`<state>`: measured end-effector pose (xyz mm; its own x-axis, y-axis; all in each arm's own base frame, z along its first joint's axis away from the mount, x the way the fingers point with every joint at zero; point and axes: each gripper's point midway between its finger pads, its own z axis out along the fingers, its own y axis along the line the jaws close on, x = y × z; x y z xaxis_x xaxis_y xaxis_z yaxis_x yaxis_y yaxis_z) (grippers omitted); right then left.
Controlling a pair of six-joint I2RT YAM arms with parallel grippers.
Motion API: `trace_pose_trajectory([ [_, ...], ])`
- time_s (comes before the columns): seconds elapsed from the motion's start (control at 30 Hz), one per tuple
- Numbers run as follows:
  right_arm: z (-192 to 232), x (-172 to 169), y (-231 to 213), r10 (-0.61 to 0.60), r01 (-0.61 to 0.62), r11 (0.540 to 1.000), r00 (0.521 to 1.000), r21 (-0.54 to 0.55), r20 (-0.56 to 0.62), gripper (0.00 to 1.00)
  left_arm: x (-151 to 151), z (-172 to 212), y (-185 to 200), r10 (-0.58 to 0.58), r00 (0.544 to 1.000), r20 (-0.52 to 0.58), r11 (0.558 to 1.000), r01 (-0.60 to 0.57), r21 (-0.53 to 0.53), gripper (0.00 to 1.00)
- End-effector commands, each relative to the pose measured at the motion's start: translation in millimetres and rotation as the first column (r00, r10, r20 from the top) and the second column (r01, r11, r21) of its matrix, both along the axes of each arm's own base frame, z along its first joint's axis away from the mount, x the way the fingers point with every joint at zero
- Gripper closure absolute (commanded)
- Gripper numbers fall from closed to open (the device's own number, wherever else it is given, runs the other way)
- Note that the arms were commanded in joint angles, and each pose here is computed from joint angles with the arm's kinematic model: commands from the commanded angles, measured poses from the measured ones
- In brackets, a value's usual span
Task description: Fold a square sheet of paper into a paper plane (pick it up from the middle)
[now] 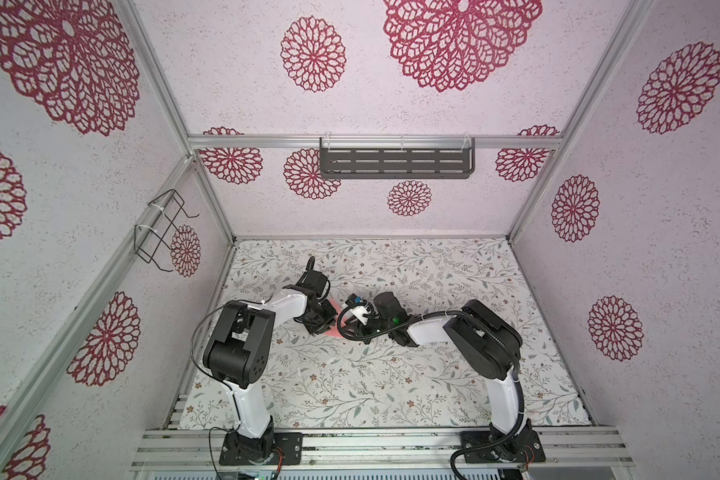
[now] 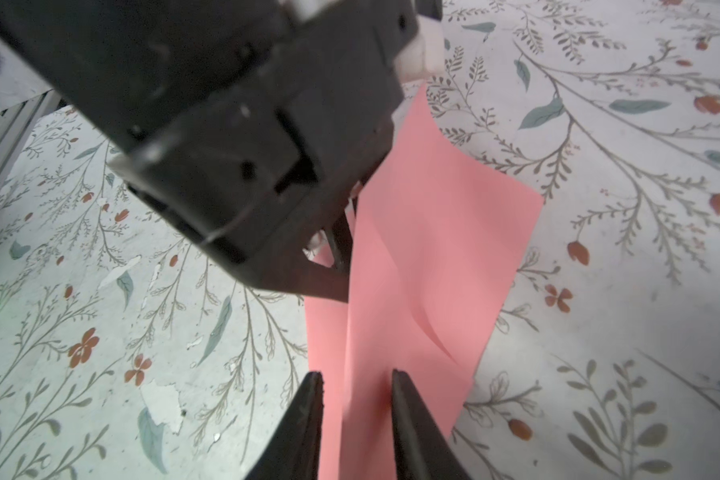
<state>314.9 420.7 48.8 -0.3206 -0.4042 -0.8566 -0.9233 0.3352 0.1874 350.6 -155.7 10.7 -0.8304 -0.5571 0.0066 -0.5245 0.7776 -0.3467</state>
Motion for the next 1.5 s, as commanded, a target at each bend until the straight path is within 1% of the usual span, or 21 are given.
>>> trace_pose_trajectory([
  [0.0, 6.7, -0.5, 6.2, 0.026, -0.027, 0.999, 1.000, 0.017, 0.014, 0.75, -19.9, -10.9, 6.9, -0.001, 0.997, -0.080, 0.999, 0.004, 0.044, 0.79],
  [0.03, 5.8, -1.6, 6.3, 0.030, -0.031, 0.999, 1.000, 0.018, 0.008, 0.78, -19.3, -9.9, 6.8, -0.001, 0.997, -0.076, 0.999, 0.004, 0.042, 0.79],
  [0.1, 4.8, -3.1, 6.8, 0.035, -0.035, 0.999, 0.999, 0.021, -0.002, 0.87, -17.8, -6.5, 5.9, -0.003, 0.998, -0.064, 0.999, 0.005, 0.038, 0.79],
  [0.2, 2.8, -5.0, 7.9, 0.043, -0.043, 0.999, 0.999, 0.022, -0.023, 0.93, -12.2, 5.0, 5.5, -0.002, 1.000, -0.027, 1.000, 0.003, 0.029, 0.77],
  [0.27, 0.3, -5.4, 7.8, 0.042, -0.041, 0.999, 0.998, 0.020, -0.044, 0.95, -7.4, 17.5, 8.0, 0.008, 1.000, 0.011, 1.000, -0.008, 0.028, 0.74],
  [0.43, -0.1, -8.1, 11.4, 0.043, -0.040, 0.999, 0.993, 0.030, -0.110, 0.96, -7.1, 41.9, 27.1, 0.074, 0.992, 0.106, 0.995, -0.080, 0.055, 0.70],
  [0.6, -6.6, -14.8, 16.7, 0.063, -0.054, 0.997, 0.974, 0.047, -0.218, 0.97, -13.0, 42.9, 27.3, 0.131, 0.975, 0.182, 0.991, -0.128, -0.026, 0.70],
  [0.73, -13.2, -18.8, 18.0, 0.066, -0.056, 0.997, 0.957, 0.045, -0.282, 0.97, -15.1, 45.0, 27.5, 0.154, 0.961, 0.230, 0.988, -0.143, -0.063, 0.68],
  [0.9, -19.8, -22.2, 18.8, 0.064, -0.057, 0.998, 0.938, 0.029, -0.340, 0.97, -20.6, 42.6, 25.5, 0.182, 0.949, 0.258, 0.981, -0.155, -0.120, 0.66],
  [1.03, -27.1, -24.8, 19.1, 0.050, -0.048, 0.999, 0.915, 0.015, -0.399, 0.97, -25.5, 38.0, 29.0, 0.207, 0.942, 0.265, 0.975, -0.178, -0.130, 0.65],
  [1.13, -33.3, -24.1, 16.9, 0.011, -0.014, 1.000, 0.897, -0.004, -0.443, 0.98, -25.4, 38.7, 31.2, 0.220, 0.934, 0.280, 0.972, -0.188, -0.139, 0.64],
  [1.23, -33.9, -22.2, 12.1, -0.039, 0.041, 0.999, 0.884, -0.005, -0.466, 0.98, -17.7, 47.7, 23.9, 0.194, 0.929, 0.314, 0.975, -0.147, -0.167, 0.64],
  [1.37, -20.3, -15.1, -4.2, -0.128, 0.137, 0.991, 0.893, -0.011, -0.432, 0.97, -6.6, 65.1, 13.5, 0.150, 0.917, 0.369, 0.979, -0.086, -0.185, 0.63],
  [1.47, -6.0, -7.0, -27.1, -0.226, 0.238, 0.971, 0.893, -0.018, -0.390, 0.97, -1.8, 74.1, 6.7, 0.133, 0.909, 0.395, 0.979, -0.057, -0.197, 0.63],
])
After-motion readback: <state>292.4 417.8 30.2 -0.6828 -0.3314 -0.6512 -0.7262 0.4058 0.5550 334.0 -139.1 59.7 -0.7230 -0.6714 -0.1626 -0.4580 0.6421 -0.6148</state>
